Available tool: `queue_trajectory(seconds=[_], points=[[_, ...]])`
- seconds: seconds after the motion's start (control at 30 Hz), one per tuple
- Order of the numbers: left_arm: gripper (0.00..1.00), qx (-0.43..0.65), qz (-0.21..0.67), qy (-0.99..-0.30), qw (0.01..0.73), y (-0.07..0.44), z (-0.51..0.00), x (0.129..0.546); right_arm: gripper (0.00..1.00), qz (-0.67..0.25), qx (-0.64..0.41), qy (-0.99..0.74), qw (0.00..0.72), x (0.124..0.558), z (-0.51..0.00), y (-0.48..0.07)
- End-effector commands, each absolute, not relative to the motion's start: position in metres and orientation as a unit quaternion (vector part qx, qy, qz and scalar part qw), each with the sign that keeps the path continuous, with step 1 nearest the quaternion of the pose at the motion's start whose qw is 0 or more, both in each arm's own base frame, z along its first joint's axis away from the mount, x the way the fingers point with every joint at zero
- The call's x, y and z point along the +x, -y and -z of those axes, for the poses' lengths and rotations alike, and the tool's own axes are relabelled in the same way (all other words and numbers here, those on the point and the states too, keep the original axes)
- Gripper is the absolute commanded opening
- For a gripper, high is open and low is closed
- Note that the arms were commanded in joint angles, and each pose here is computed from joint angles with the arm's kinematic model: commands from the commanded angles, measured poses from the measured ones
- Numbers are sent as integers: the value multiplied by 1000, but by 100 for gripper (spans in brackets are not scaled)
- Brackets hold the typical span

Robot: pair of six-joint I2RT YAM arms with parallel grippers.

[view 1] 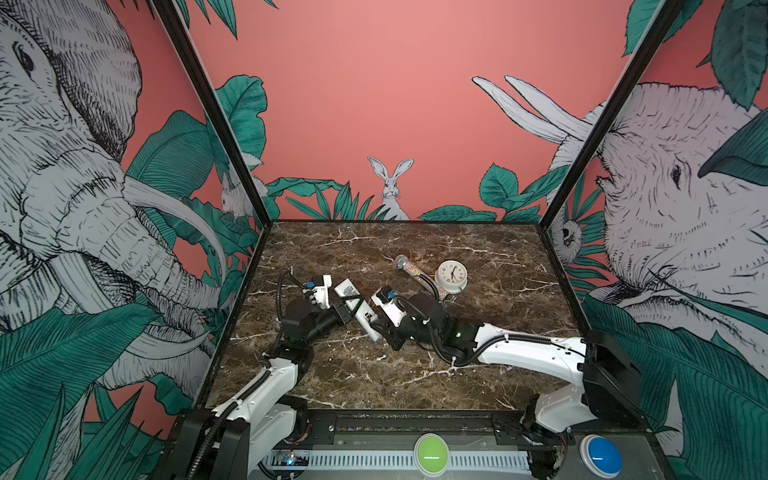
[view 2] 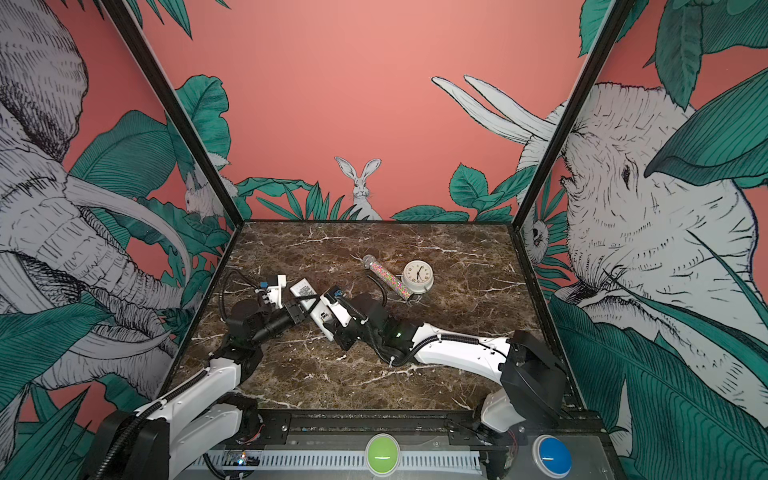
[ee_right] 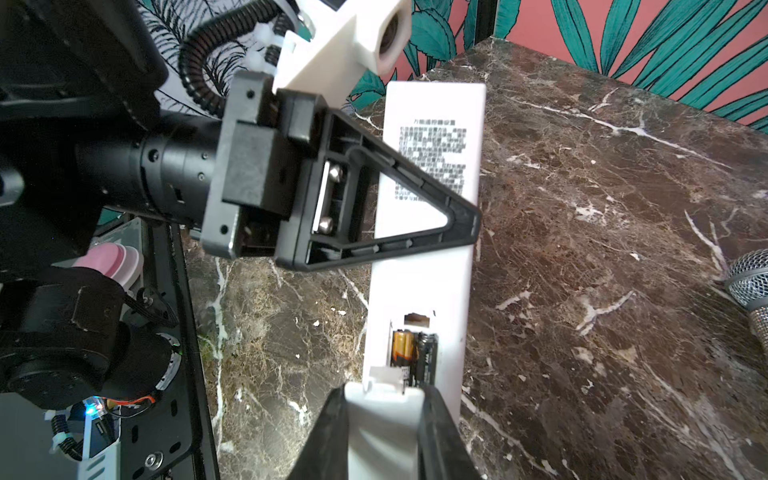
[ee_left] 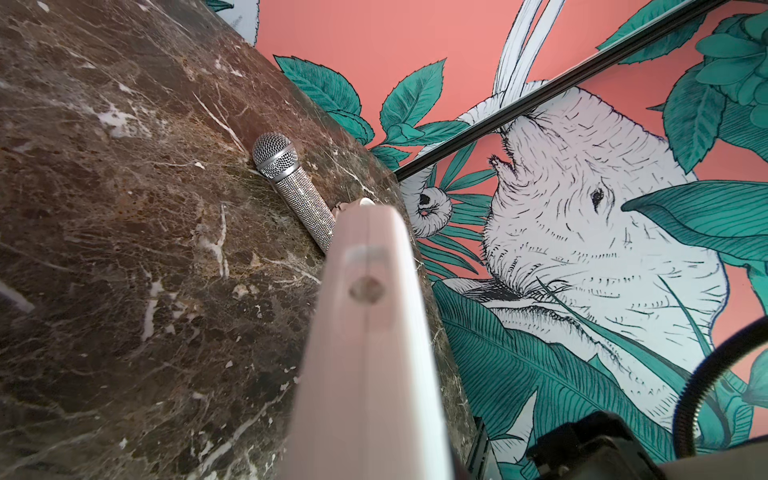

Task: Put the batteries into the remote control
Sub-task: 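Carry the battery cover with the right gripper to the remote's compartment, then lower the cover onto the battery compartment and slide it closed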

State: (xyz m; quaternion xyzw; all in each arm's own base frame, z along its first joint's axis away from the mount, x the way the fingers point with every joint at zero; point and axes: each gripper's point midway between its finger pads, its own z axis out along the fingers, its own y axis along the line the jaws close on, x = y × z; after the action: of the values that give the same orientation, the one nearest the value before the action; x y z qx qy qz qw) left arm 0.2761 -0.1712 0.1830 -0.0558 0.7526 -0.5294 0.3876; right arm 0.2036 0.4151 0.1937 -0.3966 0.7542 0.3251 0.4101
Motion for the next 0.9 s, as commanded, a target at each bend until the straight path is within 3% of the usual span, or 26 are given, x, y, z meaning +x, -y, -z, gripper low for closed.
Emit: queue_trajectory(seconds=[0.0, 0.87], points=[[0, -43, 539, -735, 409, 171, -198, 275, 2, -335, -392, -737, 437, 207, -208, -423], [0, -43, 542, -735, 405, 172, -195, 274, 1, -308, -393, -742, 448, 216, -197, -422]])
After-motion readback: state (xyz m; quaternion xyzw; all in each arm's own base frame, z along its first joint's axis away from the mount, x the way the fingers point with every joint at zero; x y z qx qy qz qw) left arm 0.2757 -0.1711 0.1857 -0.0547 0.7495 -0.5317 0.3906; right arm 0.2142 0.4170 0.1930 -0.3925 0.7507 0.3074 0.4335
